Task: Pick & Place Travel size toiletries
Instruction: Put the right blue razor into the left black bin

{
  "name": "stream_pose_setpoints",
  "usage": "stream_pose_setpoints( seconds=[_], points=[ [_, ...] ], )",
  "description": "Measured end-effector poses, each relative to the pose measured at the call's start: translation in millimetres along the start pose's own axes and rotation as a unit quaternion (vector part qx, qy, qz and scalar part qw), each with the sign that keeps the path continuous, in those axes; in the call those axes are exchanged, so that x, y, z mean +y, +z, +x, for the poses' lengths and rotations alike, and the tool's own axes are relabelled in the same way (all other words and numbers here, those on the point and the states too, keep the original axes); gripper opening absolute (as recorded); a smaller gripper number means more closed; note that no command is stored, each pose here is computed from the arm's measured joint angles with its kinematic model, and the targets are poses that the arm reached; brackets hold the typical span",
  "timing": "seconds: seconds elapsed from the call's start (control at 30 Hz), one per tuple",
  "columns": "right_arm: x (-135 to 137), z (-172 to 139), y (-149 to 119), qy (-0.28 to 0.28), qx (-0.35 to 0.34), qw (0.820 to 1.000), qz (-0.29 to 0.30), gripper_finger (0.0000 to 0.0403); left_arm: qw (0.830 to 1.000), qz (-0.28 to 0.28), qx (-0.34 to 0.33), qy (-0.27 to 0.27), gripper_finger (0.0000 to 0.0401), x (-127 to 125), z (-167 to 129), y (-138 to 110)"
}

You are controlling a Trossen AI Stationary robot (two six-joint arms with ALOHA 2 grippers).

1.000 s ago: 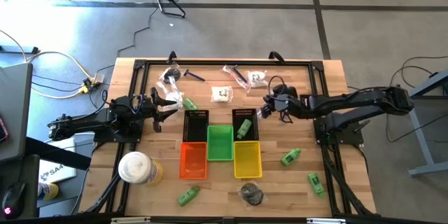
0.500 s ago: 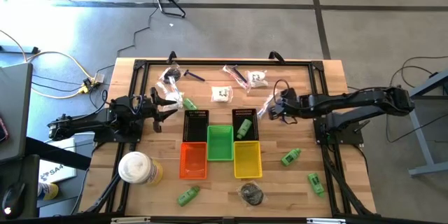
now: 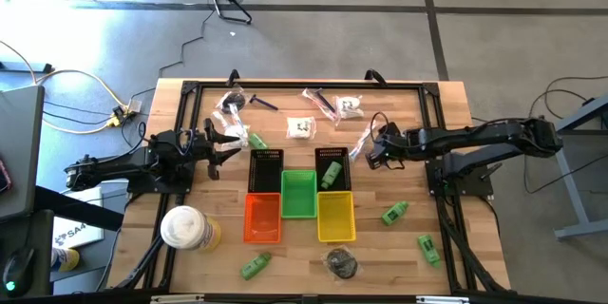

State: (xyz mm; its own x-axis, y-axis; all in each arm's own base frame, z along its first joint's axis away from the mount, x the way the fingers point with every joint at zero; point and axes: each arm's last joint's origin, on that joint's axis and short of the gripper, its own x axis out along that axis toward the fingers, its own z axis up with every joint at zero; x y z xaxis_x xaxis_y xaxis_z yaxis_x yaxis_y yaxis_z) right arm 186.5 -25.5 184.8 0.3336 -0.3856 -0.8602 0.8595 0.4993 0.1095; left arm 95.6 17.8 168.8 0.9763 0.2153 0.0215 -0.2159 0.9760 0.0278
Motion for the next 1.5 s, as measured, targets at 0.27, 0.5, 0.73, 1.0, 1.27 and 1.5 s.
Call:
stream_pose_setpoints(
  seconds=[0.27, 0.5, 0.73, 1.0, 1.27, 1.5],
  points=[
    [-1.2, 0.0, 1.1, -0.016, -0.022, 0.996, 0.084, 0.0090, 1.000, 0.000, 0.000, -0.002, 0.0152, -0.1, 0.0, 0.0],
    [-2.5, 3.1, -0.2, -0.039, -0.027, 0.992, 0.115, 0.0182, 1.000, 0.000, 0.000, -0.003, 0.0152, -0.2, 0.0, 0.0],
    [-1.9, 8.6, -2.6, -0.060, -0.027, 0.988, 0.138, 0.0221, 1.000, 0.000, 0.000, -0.002, 0.0152, -0.1, 0.0, 0.0],
    [1.4, 29.6, -9.0, -0.115, -0.013, 0.986, 0.123, 0.0201, 1.000, 0.000, 0.000, -0.002, 0.0152, -0.1, 0.0, 0.0],
    [3.6, 46.2, -17.8, -0.144, 0.035, 0.981, 0.129, 0.0180, 1.000, 0.000, 0.000, -0.001, 0.0152, -0.1, 0.0, 0.0],
    [1.1, 51.4, -24.4, -0.150, 0.070, 0.976, 0.143, 0.0177, 1.000, 0.000, 0.000, -0.001, 0.0152, -0.1, 0.0, -0.1]
  ],
)
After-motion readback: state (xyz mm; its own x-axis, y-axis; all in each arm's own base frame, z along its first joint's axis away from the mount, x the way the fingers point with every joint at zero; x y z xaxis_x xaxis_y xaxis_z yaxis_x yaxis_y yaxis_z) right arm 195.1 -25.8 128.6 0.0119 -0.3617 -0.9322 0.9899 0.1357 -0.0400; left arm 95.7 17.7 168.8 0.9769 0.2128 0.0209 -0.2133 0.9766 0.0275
